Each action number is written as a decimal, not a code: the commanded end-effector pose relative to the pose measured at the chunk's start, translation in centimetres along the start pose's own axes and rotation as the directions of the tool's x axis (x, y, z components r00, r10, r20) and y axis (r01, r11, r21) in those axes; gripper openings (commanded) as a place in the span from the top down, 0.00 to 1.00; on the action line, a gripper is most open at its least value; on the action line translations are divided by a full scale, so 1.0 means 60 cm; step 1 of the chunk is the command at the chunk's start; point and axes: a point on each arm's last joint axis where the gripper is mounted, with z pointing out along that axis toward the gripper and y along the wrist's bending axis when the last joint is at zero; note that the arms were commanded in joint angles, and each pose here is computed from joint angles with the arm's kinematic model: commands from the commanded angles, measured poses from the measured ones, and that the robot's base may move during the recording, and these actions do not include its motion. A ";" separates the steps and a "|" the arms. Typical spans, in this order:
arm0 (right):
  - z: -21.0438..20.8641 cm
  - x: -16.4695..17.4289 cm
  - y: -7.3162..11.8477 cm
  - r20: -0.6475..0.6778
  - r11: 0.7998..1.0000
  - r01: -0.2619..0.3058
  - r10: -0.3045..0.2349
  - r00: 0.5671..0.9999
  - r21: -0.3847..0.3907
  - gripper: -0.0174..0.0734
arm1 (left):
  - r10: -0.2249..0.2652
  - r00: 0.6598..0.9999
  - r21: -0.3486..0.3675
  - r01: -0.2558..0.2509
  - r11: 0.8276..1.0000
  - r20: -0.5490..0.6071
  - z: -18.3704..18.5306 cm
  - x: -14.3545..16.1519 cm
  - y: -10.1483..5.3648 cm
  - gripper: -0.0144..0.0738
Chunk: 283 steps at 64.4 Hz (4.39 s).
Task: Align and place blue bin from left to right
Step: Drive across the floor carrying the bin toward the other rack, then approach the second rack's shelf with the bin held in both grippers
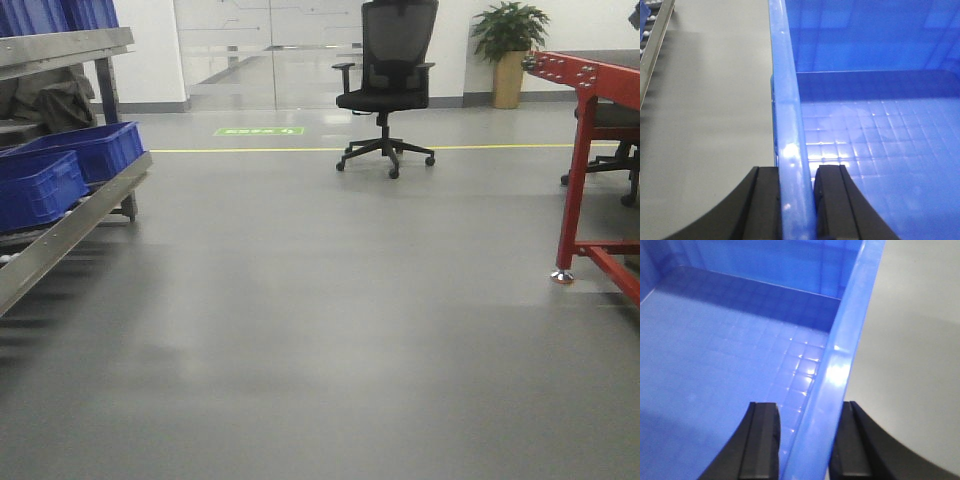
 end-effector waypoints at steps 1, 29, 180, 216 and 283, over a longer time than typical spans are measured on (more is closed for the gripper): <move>-0.015 -0.016 -0.003 0.109 1.000 0.006 -0.007 0.994 0.008 0.90 | 0.001 0.991 0.055 -0.009 0.998 0.131 -0.029 -0.019 -0.006 0.85; -0.015 -0.016 -0.003 0.109 1.000 0.006 -0.007 0.994 0.008 0.90 | 0.001 0.991 0.055 -0.009 0.998 0.131 -0.029 -0.019 -0.006 0.85; -0.015 -0.016 -0.004 0.110 1.000 0.005 -0.006 0.994 0.009 0.90 | 0.001 0.991 0.057 -0.009 0.998 0.135 -0.029 -0.020 -0.006 0.85; -0.015 -0.016 -0.004 0.110 1.000 0.005 -0.006 0.994 0.009 0.90 | 0.001 0.991 0.057 -0.009 0.998 0.135 -0.029 -0.020 -0.006 0.85; -0.015 -0.016 -0.004 0.110 1.000 0.005 -0.006 0.994 0.009 0.90 | 0.001 0.991 0.057 -0.009 0.998 0.135 -0.029 -0.020 -0.006 0.85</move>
